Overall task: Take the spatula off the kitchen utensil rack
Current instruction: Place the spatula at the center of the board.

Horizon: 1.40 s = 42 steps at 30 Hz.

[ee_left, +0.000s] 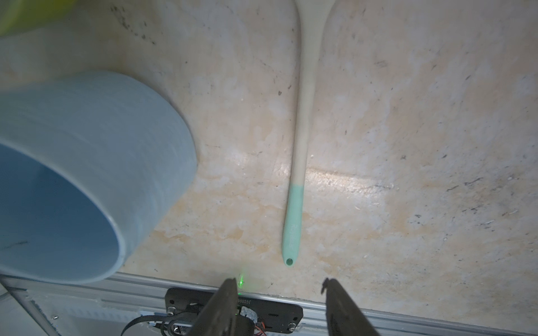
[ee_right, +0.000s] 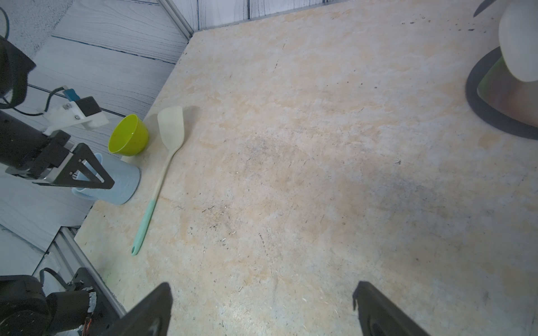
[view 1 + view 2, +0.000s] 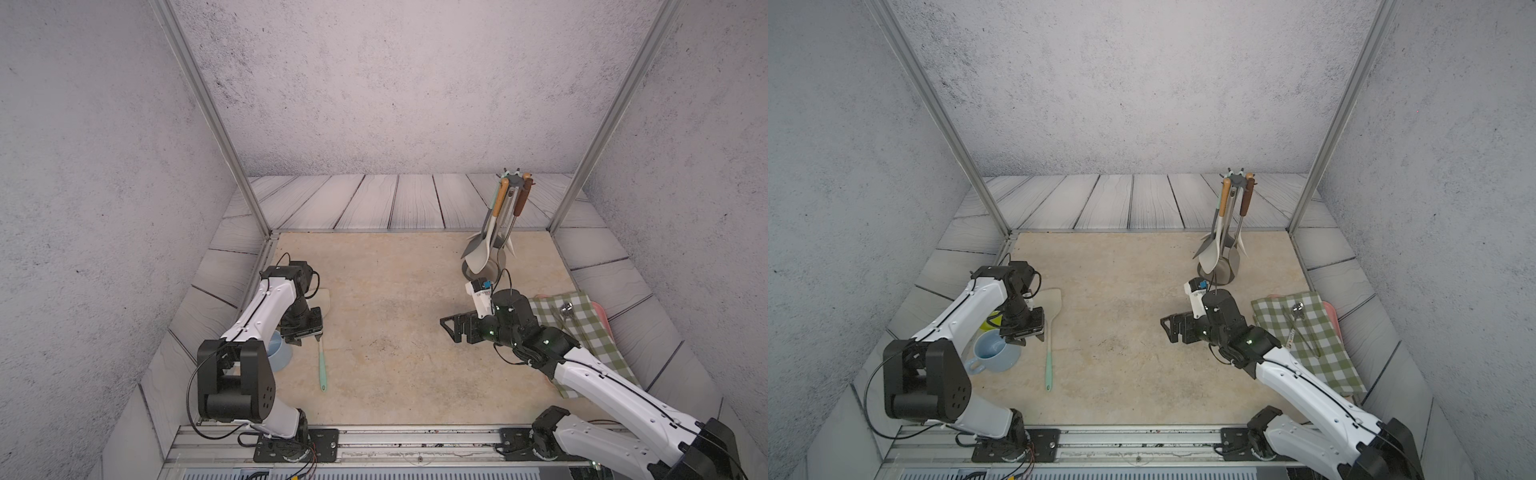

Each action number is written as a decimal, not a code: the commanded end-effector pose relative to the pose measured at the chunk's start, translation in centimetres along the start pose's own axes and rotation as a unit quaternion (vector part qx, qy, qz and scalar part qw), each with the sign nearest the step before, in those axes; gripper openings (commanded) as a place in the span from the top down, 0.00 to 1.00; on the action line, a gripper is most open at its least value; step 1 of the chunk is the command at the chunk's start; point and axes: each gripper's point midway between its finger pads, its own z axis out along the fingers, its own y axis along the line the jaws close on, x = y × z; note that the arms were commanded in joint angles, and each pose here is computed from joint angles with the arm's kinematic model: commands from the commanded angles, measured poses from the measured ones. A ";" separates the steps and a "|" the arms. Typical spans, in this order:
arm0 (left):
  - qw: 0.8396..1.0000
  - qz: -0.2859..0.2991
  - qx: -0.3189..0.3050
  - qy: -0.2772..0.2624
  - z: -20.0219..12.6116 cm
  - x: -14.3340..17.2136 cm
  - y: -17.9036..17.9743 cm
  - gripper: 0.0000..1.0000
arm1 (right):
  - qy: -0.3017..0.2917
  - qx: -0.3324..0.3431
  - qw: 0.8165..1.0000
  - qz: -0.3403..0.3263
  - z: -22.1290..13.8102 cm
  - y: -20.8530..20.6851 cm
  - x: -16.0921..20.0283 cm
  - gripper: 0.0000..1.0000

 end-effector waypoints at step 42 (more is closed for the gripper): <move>0.987 -0.143 0.041 -0.061 9.4 -0.7 -1.6 0.44 | 0.013 -0.018 1.000 0.000 1.2 0.0 0.7 0.01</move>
